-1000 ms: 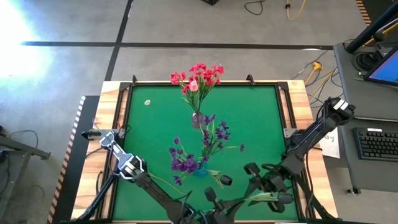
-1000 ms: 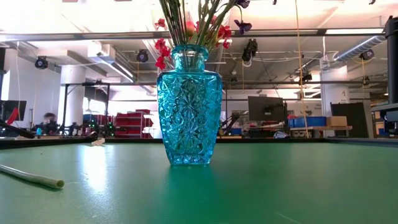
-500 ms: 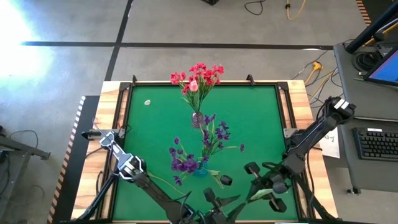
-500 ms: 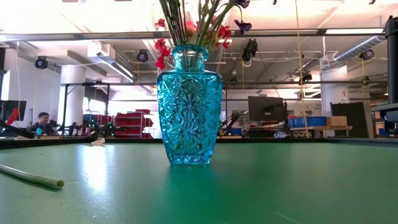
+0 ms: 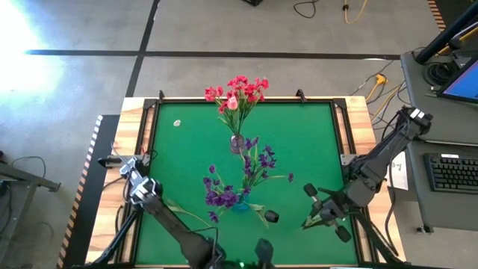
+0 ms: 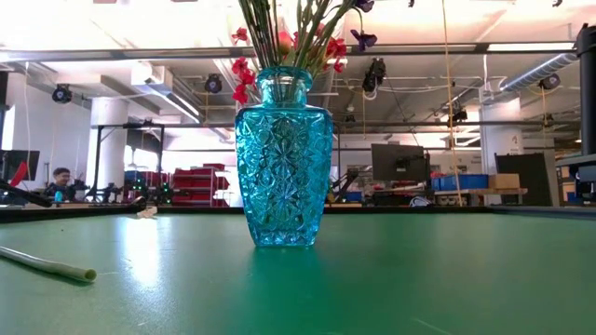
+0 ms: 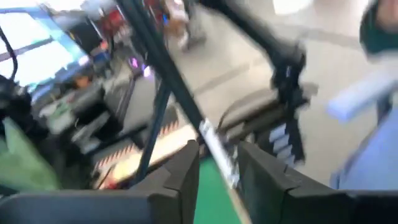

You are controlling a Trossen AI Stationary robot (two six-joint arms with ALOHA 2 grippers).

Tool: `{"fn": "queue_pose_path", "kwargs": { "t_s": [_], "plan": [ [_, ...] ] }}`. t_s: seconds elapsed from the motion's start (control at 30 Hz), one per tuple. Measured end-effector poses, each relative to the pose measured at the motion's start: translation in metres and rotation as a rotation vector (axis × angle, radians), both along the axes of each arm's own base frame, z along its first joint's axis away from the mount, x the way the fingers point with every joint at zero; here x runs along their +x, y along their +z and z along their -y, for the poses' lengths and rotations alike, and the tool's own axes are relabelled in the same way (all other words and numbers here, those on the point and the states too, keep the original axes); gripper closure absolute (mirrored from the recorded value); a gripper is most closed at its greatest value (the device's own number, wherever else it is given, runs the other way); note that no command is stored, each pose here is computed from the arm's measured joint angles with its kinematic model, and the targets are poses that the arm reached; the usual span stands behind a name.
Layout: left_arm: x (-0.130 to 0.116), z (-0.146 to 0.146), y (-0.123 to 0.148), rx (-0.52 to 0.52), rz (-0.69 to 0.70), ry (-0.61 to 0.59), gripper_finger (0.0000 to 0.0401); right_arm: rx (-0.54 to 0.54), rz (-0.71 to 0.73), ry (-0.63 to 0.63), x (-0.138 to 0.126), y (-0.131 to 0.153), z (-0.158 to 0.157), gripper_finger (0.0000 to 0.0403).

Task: Sort flowers into vase by color
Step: Put the black tulip into the blue vase

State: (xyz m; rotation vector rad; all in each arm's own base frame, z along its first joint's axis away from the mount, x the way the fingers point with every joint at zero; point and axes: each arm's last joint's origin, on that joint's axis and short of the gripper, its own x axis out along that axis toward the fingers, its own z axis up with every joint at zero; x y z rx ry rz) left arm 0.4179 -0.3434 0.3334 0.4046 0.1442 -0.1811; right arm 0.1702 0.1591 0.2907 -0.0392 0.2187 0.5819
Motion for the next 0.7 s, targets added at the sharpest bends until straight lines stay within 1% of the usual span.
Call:
{"fn": "queue_pose_path", "kwargs": {
  "t_s": [0.13, 0.23, 0.33, 0.4, 0.5, 0.6, 0.7],
  "plan": [
    [-0.012, -0.023, 0.015, 0.102, -0.132, 0.015, 0.0336, -0.008, -0.011, -0.001, -0.004, 0.004, 0.004, 0.0385],
    [-0.021, -0.033, 0.019, 0.142, -0.229, -0.051, 0.036, 0.002, 0.0, -0.001, -0.006, 0.007, 0.006, 0.0385],
    [-0.021, -0.042, 0.016, 0.16, -0.299, -0.103, 0.0384, 0.001, -0.004, -0.002, -0.007, 0.008, 0.007, 0.0385],
    [-0.016, -0.05, 0.016, 0.142, -0.316, -0.132, 0.0396, -0.007, -0.015, -0.002, -0.007, 0.006, 0.007, 0.0385],
    [-0.009, -0.058, 0.016, 0.098, -0.305, -0.175, 0.0399, -0.001, -0.043, -0.008, -0.007, 0.004, 0.007, 0.0385],
    [-0.008, -0.059, 0.017, 0.067, -0.282, -0.213, 0.04, 0.011, -0.076, -0.012, -0.007, 0.001, 0.005, 0.0385],
    [-0.011, -0.058, 0.023, 0.05, -0.257, -0.229, 0.0401, 0.019, -0.088, 0.004, -0.009, 0.0, 0.001, 0.0385]
  ]
}}
